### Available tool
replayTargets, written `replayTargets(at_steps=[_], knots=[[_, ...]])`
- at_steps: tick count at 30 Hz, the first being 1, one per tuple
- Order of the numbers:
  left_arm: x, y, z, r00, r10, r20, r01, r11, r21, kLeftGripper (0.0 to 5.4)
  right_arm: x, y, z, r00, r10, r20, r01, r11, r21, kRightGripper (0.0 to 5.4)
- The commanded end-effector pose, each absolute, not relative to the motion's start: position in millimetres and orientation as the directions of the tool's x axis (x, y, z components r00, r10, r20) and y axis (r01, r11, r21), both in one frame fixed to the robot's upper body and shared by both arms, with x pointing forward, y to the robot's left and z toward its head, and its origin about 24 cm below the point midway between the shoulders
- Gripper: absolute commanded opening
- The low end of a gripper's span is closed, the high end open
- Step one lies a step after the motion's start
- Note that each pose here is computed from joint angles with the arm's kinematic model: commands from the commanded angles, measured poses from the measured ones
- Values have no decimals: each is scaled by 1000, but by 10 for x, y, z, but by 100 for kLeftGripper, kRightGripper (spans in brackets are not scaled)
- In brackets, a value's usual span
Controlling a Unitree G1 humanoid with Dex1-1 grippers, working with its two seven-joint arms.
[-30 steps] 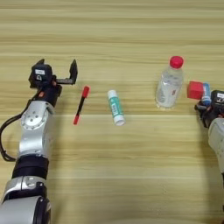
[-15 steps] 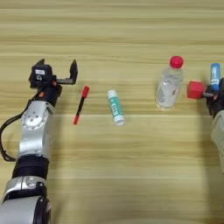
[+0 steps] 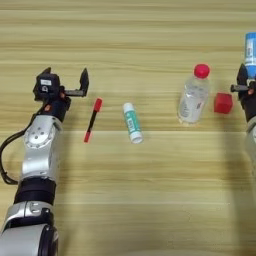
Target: Move the objects on the table
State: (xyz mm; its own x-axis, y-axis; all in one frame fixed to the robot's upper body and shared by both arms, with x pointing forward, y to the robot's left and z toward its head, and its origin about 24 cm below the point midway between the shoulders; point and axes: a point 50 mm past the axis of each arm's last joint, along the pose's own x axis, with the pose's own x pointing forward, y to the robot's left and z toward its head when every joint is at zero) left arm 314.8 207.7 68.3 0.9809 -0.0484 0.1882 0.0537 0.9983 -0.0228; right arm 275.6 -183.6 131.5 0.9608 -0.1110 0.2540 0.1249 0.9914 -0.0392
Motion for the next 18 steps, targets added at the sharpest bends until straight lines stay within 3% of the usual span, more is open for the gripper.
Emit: replayTargets(at_steps=[1, 8, 18], knots=[[3165, 2085, 702, 981, -48, 190, 52, 998, -18, 540, 2663, -1701, 1482, 935, -31, 354, 53, 997, -53, 142], [3165, 2079, 700, 981, -48, 190, 53, 998, -18, 540, 2512, -1518, 1651, 892, 70, 447, -42, 997, -71, 142], [3163, 2075, 700, 980, -47, 192, 51, 999, -18, 540, 2336, -1113, 1648, 847, 309, 433, -302, 949, -86, 142]])
